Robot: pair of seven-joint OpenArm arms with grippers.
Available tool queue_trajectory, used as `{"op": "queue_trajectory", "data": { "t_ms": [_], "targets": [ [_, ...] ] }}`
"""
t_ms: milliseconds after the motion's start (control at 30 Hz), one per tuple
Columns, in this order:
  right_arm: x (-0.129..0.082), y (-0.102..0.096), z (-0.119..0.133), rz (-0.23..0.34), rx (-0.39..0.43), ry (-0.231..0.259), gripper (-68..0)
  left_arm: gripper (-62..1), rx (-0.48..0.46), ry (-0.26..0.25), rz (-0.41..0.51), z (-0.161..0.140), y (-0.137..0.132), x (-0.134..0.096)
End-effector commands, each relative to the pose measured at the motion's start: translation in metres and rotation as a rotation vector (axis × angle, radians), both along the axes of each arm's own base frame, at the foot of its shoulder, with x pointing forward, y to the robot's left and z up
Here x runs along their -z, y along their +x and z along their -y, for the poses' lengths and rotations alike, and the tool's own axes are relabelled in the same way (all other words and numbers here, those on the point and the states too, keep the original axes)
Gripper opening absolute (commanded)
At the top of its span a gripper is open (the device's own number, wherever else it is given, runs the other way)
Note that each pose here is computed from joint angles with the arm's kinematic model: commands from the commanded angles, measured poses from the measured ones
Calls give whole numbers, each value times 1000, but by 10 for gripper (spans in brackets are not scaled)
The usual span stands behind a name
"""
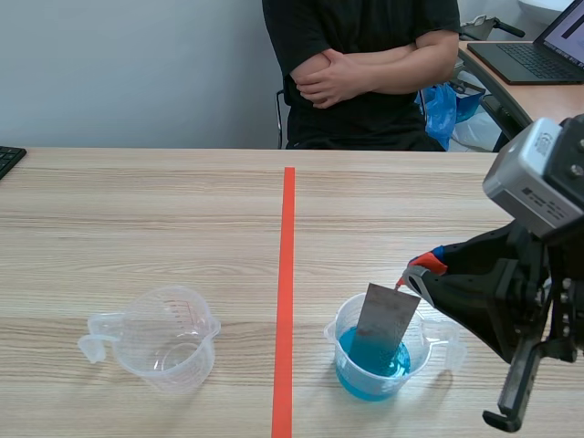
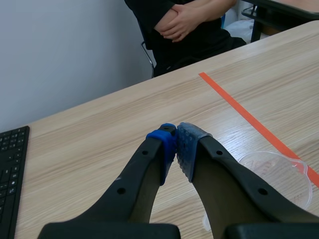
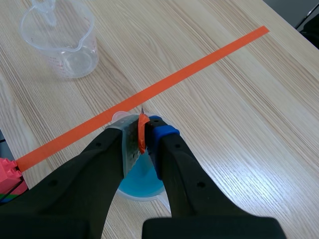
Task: Do the redox reaction experiment.
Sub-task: 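Hold the plate still in the solution, then raise the plate and point at it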
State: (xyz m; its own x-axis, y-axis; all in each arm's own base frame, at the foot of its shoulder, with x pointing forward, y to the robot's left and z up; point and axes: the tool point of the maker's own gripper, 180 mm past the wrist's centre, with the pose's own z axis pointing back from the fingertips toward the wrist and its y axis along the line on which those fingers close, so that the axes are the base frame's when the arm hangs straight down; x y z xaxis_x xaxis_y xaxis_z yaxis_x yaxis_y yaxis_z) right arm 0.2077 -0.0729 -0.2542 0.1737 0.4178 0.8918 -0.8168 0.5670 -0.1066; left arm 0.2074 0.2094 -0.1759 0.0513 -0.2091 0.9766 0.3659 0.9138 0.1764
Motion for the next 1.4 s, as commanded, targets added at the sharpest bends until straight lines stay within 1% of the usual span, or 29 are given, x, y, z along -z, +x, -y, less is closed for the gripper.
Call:
{"op": "queue_trajectory", "data": {
  "t_ms": [0, 567, 700, 733, 800, 967, 1067, 1267, 1367],
  "targets": [
    [-2, 1, 0, 11, -12, -6, -660, -564, 16, -11, 26, 4, 1, -7],
    [-2, 1, 0, 12, -11, -9, -660, -564, 16, -11, 26, 4, 1, -7],
    [-5, 1, -1, 22, -14, -11, -660, -564, 16, -11, 26, 4, 1, -7],
    [-7, 2, 0, 28, -13, -19, -660, -564, 16, -11, 26, 4, 1, -7],
    [-13, 3, 1, 46, -12, -32, -660, -564, 16, -11, 26, 4, 1, -7],
    [-35, 5, 1, 94, -8, -40, -660, -564, 16, -11, 26, 4, 1, -7],
    [-49, 5, 0, 111, -3, -20, -660, -564, 16, -11, 26, 4, 1, -7],
    [-74, 3, -5, 150, -12, 2, -660, -564, 16, -11, 26, 4, 1, -7],
    [-83, 1, -8, 169, -19, -2, -660, -564, 16, -11, 26, 4, 1, -7]
  ]
}}
